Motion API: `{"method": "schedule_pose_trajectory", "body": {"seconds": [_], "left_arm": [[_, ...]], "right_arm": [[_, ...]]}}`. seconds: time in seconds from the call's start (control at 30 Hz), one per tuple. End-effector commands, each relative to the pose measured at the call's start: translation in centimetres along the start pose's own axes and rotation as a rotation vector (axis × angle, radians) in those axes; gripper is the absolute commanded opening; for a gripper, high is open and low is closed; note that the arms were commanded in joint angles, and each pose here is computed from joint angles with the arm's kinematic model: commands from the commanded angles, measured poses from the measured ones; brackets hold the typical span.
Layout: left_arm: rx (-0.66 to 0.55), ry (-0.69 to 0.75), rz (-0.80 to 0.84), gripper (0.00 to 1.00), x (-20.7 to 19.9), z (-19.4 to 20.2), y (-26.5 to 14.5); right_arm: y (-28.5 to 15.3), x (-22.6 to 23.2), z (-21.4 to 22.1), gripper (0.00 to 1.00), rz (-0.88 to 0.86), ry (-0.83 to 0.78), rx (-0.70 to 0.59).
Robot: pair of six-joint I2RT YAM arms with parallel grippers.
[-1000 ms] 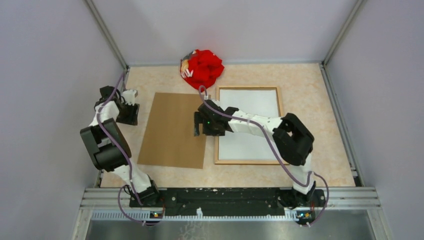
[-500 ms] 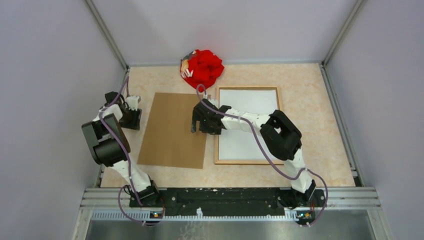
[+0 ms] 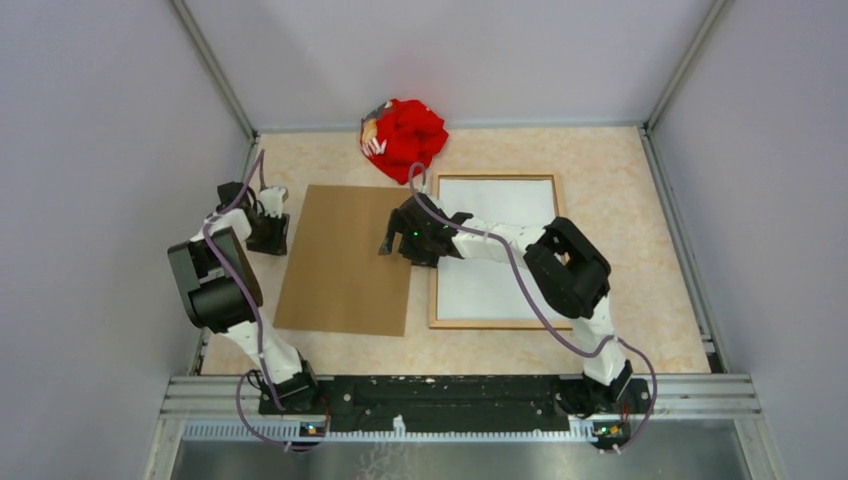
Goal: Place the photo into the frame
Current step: Pick up the photo frame item at the center of the board.
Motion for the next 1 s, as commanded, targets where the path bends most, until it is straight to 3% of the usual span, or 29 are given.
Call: {"method": "schedule_pose_trajectory", "body": {"seconds": [0.0, 0.27, 0.43, 0.63, 0.97], "left_arm": [[0.132, -0.042, 0.203, 0.49, -6.3, 4.3, 2.9], [0.142, 0.022, 0.212, 0.48, -7.7, 3.6, 2.7], [0.182, 0.042, 0.233, 0.48, -8.0, 4.6, 3.3], [0.195, 0.051, 0.269, 0.49, -8.6, 4.8, 3.2], [0.189, 0.058, 0.290, 0.49, -9.0, 4.7, 2.9]], "right_arm": [[0.0, 0.1, 0.0, 0.91, -0.114, 0.135, 0.042], [-2.6, 5.2, -1.2, 0.84, -0.385, 0.182, 0.055], [-7.2, 10.0, -2.4, 0.78, -0.649, 0.194, 0.032], [-13.3, 15.3, -2.4, 0.73, -0.961, 0.097, 0.025], [-17.5, 18.4, -0.1, 0.70, -1.164, 0.007, 0.073]]}}
Point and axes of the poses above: each gripper's point midway between its finger pads, its own y axis out along the fingers, its own x axis along the line the jaws close on, z = x × y, the point moved 1 cm from there along -y, back along the fingers, and after that the axes turned 6 degrees about y, right-handed, at the moved point
